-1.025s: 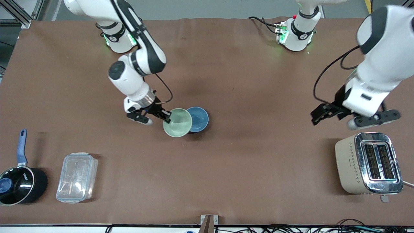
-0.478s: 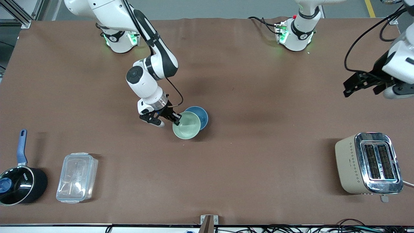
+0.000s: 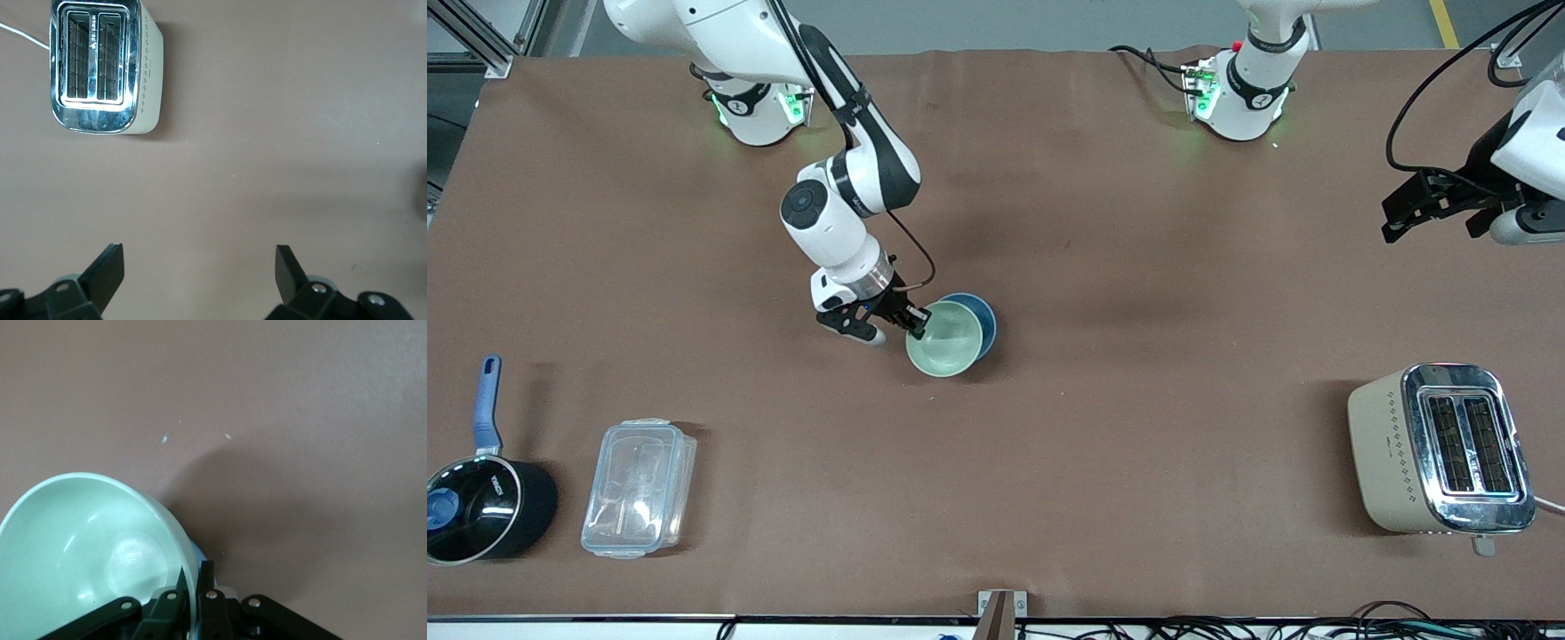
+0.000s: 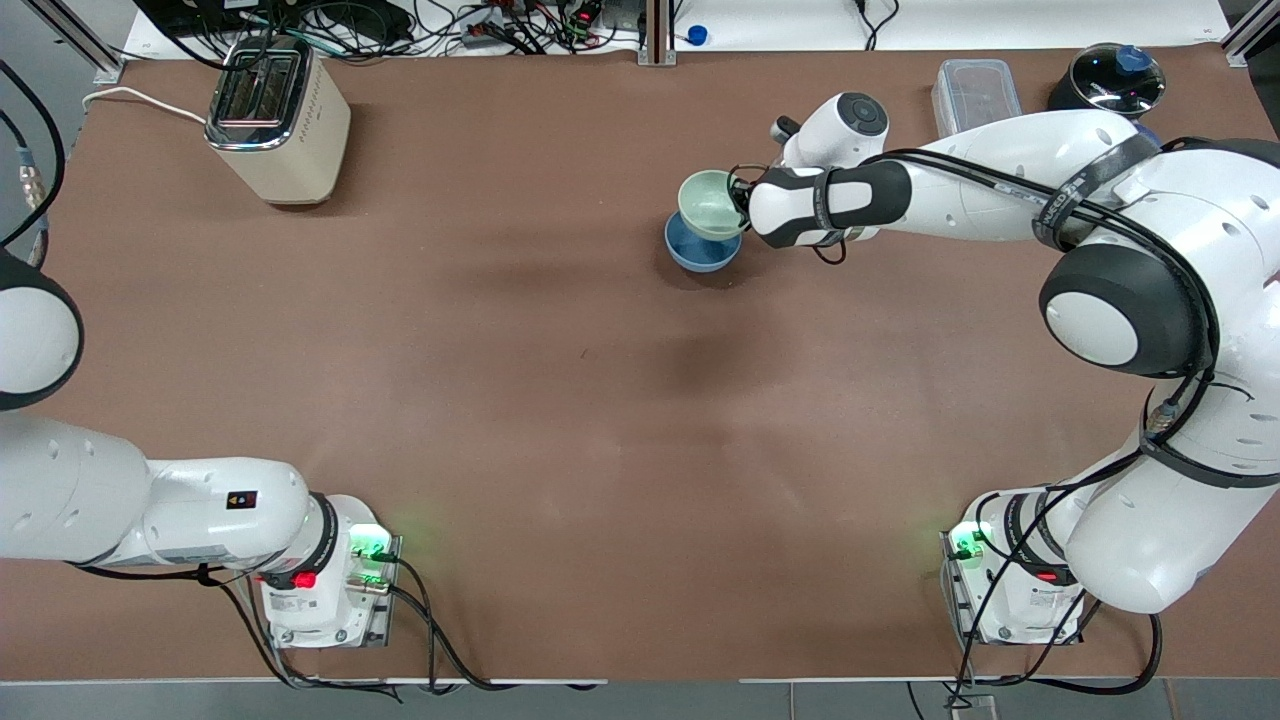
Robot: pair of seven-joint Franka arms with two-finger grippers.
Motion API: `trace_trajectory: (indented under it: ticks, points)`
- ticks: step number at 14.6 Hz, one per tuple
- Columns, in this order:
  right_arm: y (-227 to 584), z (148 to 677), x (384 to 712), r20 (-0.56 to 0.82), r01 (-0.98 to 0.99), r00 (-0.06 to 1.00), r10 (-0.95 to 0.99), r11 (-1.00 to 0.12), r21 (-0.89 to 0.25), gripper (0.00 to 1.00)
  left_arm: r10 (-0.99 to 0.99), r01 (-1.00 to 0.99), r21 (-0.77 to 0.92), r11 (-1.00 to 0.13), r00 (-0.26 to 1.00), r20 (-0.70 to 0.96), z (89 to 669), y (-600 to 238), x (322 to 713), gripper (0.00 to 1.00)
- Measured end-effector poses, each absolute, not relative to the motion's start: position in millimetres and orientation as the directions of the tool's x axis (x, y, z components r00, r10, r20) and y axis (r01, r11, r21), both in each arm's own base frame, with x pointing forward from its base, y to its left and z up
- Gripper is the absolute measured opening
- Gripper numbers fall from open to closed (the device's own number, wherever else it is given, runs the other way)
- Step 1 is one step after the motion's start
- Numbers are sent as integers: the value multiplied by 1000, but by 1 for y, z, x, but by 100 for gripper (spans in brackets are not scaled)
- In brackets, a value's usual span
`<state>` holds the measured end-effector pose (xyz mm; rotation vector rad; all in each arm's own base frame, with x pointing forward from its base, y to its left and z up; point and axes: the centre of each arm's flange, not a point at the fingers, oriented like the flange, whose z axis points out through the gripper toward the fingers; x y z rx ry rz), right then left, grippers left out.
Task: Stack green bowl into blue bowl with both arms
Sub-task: 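Lower the green bowl into the blue bowl and open the right gripper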
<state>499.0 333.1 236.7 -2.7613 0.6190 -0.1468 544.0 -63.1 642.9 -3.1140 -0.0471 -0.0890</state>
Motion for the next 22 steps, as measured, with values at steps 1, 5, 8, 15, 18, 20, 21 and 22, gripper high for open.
trace_trajectory:
  ticks: [1,5,8,15,18,20,21,22]
  points:
    - [334,236,497,18,-401,904,-426,-863,-308,5,29,30,-25,-999,998,56,642,-63,544,100]
    - [341,234,488,-6,-391,914,-407,-873,-292,5,28,30,-26,-999,998,53,641,-64,544,100]
    - [349,230,478,-15,-385,918,-397,-878,-283,7,28,29,-24,-999,998,52,640,-64,544,100]
    - [361,232,469,-24,-384,919,-393,-879,-283,15,29,30,-23,-999,998,62,640,-64,545,100]
    - [360,259,471,-48,-385,920,-389,-874,-296,16,29,31,-22,-999,998,63,638,-64,548,100]
    - [349,299,482,-49,-398,913,-406,-855,-333,30,29,31,-20,-999,997,72,637,-64,550,100]
    - [338,322,488,-52,-409,906,-419,-842,-352,30,29,30,-20,-999,997,74,637,-65,550,100]
    - [325,343,494,-61,-422,900,-431,-830,-366,35,28,30,-19,-999,997,74,636,-65,551,100]
